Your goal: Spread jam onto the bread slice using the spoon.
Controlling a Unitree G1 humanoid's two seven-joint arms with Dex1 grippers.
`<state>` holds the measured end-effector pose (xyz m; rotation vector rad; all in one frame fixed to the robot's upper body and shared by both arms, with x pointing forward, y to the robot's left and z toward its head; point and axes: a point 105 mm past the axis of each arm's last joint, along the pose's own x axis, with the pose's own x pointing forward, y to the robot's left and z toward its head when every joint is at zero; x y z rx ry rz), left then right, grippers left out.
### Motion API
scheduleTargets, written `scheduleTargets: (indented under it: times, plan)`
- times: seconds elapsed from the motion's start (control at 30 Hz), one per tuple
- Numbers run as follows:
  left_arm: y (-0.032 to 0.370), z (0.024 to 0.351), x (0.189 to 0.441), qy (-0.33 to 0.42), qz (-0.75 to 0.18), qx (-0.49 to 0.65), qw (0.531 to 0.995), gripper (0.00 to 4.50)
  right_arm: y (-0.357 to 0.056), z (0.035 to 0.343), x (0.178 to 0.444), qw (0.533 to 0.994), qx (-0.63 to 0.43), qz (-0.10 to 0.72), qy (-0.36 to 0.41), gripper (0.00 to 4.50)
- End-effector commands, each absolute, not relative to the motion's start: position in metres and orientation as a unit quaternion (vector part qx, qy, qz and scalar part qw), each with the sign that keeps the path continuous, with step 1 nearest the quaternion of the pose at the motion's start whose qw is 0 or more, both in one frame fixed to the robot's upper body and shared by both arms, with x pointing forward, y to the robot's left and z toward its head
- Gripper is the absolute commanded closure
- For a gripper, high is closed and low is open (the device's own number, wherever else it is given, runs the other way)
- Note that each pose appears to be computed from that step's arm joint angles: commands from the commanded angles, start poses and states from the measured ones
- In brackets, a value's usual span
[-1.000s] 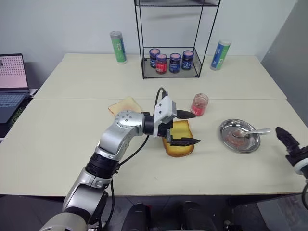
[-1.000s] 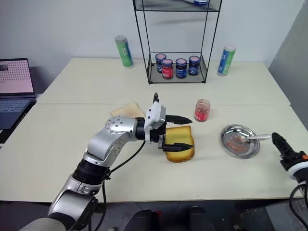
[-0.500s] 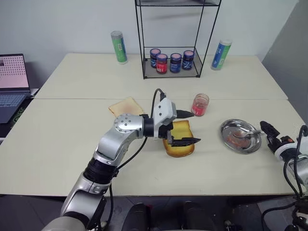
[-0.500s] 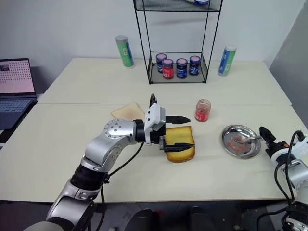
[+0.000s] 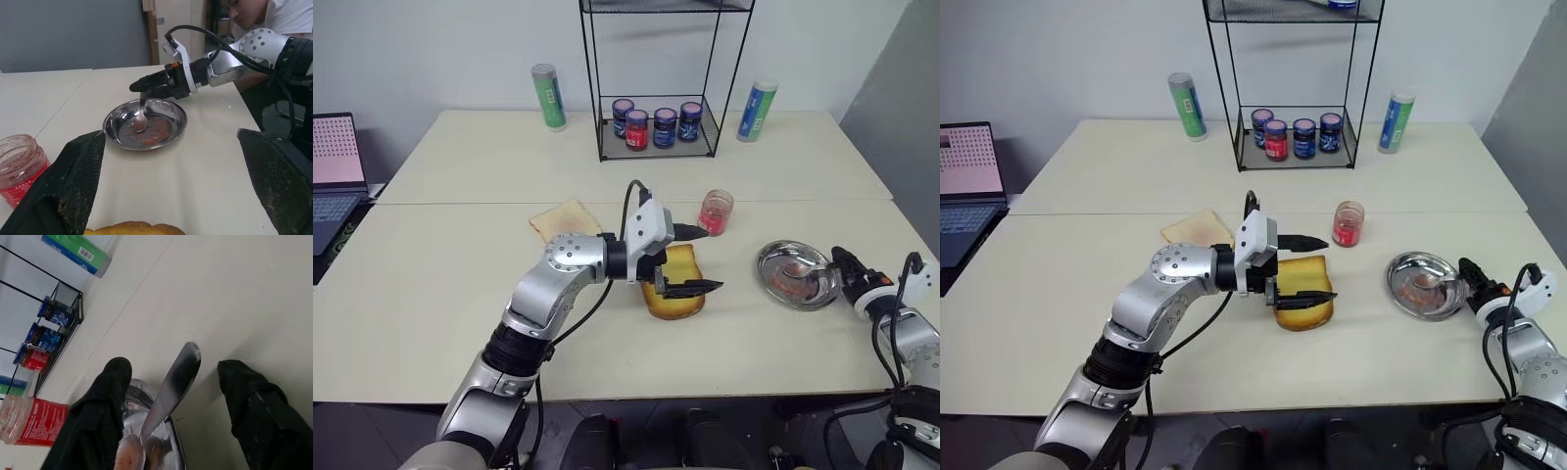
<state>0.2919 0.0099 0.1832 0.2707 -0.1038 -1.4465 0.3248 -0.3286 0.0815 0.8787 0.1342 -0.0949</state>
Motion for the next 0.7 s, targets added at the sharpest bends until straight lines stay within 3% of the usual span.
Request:
scheduleTargets:
  times: [0.03,0.3,0.5,0.7]
  plan:
    - [0.009,0.192,0.287,-0.064,-0.664,0.137,0.733,0.00,-0.333,0.093,0.326,0.903,0.426,-0.037,0.039,2.56]
    - [0.009,0.192,0.288,-0.062,-0.666,0.140,0.730,0.00,-0.339,0.099,0.326,0.904,0.425,-0.041,0.022,4.45]
    - [0.009,0.191,0.289,-0.062,-0.667,0.141,0.729,0.00,-0.336,0.115,0.327,0.909,0.415,-0.023,0.000,4.48]
    - [0.025,0.195,0.299,-0.056,-0.645,0.129,0.751,0.00,-0.300,0.171,0.326,0.926,0.369,0.067,-0.033,4.48]
